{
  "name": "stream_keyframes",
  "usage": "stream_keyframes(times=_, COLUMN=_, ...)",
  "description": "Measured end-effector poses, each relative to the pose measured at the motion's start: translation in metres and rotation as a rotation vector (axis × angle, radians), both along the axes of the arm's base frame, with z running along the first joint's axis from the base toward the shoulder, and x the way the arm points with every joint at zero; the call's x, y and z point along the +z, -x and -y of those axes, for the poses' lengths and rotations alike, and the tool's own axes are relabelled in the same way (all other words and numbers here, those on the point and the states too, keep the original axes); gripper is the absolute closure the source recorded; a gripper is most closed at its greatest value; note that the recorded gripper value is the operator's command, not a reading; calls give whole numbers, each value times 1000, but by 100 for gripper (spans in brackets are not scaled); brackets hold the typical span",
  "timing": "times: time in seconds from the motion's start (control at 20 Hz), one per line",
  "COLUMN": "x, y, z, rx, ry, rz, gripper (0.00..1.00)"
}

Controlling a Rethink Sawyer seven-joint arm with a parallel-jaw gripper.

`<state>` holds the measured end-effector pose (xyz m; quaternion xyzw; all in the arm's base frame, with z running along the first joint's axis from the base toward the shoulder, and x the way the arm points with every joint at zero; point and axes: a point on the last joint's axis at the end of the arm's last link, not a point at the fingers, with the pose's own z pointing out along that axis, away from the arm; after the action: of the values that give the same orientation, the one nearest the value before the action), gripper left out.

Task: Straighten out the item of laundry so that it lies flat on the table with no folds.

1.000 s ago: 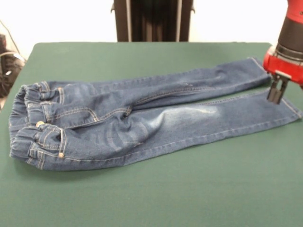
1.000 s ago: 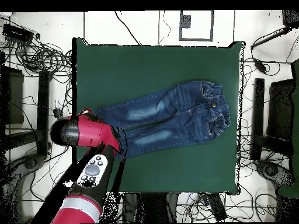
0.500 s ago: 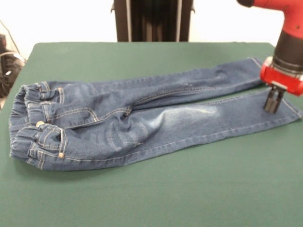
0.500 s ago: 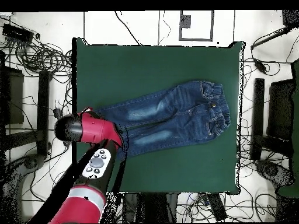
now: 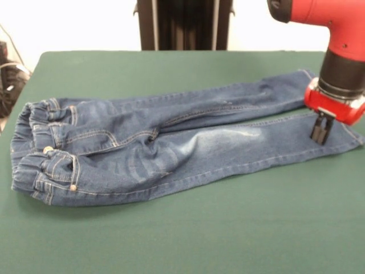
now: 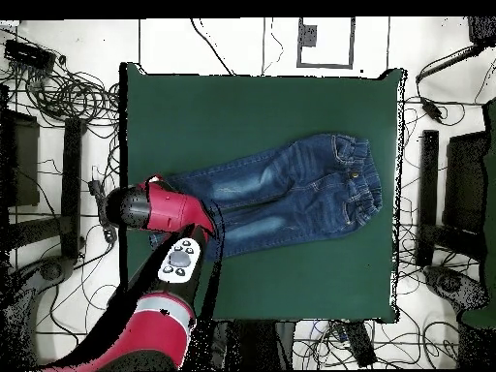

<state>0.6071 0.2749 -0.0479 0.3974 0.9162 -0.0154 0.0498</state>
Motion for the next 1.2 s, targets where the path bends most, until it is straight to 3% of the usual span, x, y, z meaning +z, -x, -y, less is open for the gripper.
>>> stream_keyframes(times=0.7, x=0, y=1, z=-8, rx=42, ry=30, rz=3, gripper=100)
stream_keyframes(times=1.2, x=-1, y=0, z=-24, rx=22, ry=70, rz=12, gripper=100)
